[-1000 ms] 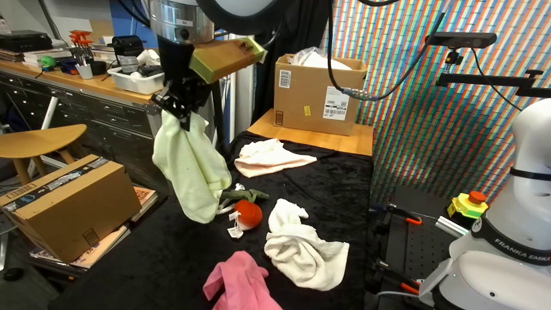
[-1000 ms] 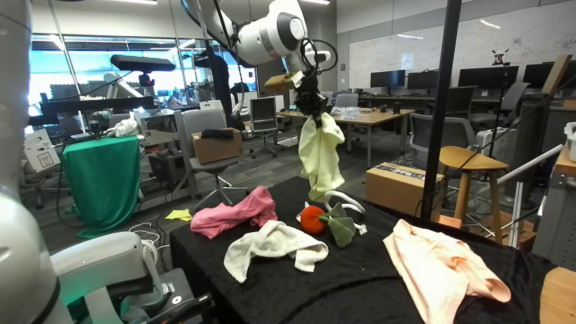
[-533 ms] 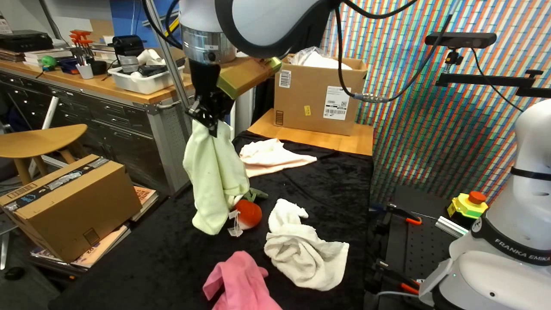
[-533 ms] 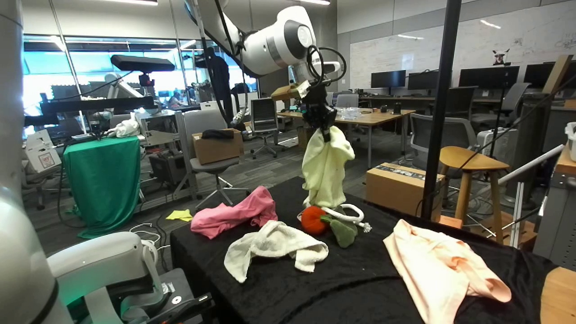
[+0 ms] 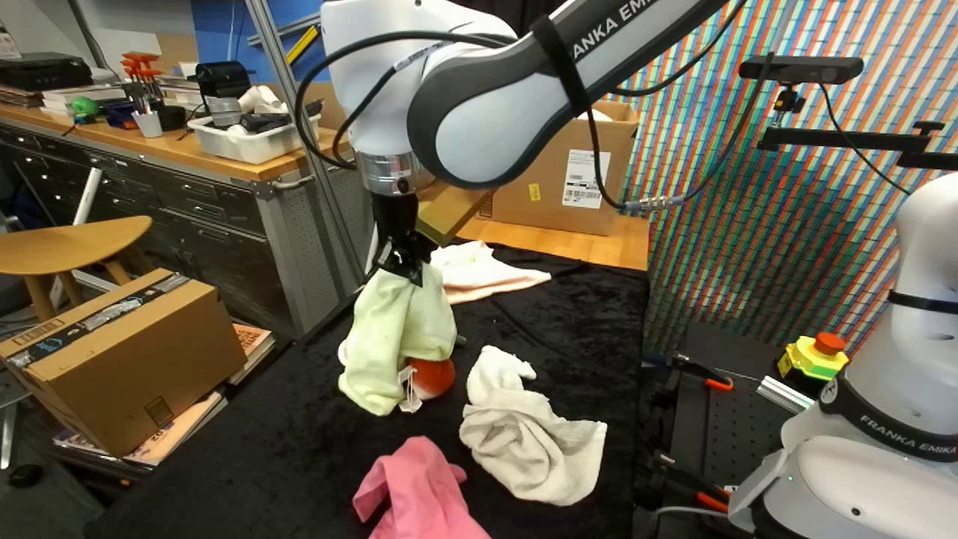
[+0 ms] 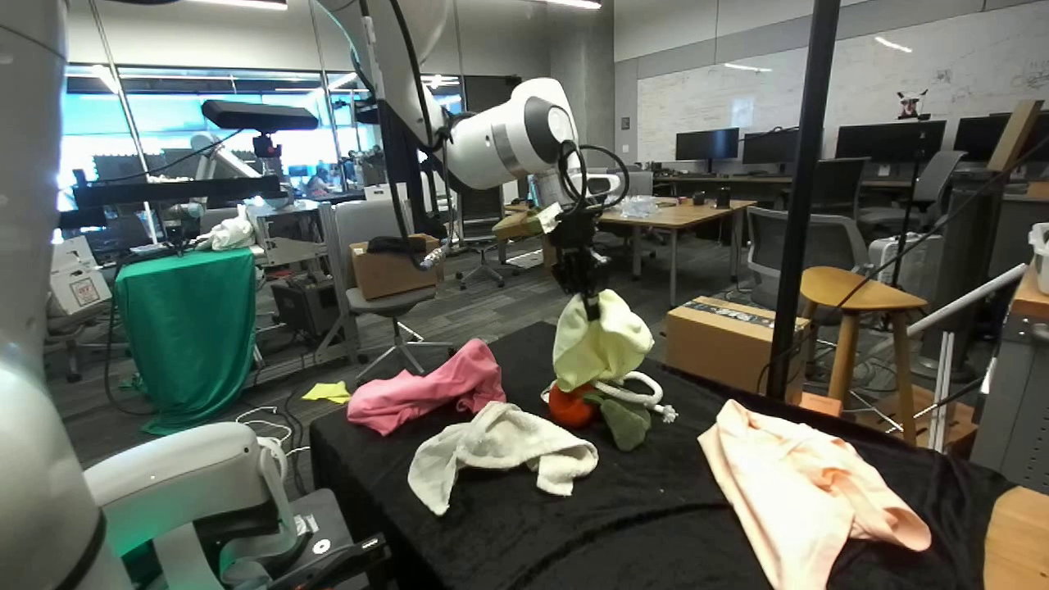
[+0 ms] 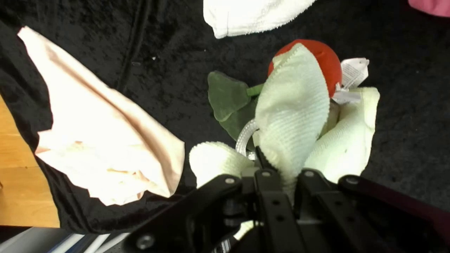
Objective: Pile the items on the black tablecloth together.
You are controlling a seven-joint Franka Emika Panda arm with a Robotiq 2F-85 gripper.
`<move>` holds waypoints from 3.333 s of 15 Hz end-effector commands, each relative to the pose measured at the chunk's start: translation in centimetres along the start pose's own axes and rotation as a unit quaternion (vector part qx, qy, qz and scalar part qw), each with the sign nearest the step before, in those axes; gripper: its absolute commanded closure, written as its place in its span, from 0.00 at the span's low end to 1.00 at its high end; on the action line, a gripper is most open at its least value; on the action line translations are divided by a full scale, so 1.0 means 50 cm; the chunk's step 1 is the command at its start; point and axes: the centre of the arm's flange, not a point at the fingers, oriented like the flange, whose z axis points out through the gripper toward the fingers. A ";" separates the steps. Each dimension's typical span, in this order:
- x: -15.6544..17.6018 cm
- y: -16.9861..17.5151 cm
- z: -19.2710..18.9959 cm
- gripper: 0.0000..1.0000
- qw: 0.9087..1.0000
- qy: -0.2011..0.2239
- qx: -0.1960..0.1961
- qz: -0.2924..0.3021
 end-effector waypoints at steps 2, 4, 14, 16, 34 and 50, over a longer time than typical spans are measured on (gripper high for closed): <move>-0.038 -0.015 0.039 0.90 1.000 -0.020 -0.011 -0.017; -0.047 -0.021 0.044 0.80 0.999 -0.028 -0.001 -0.024; -0.050 -0.011 0.006 0.01 1.000 -0.010 0.025 -0.003; -0.049 0.009 -0.003 0.00 1.000 -0.003 0.029 0.006; 0.042 0.427 0.114 0.00 0.985 -0.041 0.119 -0.120; 0.155 0.409 0.338 0.00 0.957 -0.051 0.195 -0.211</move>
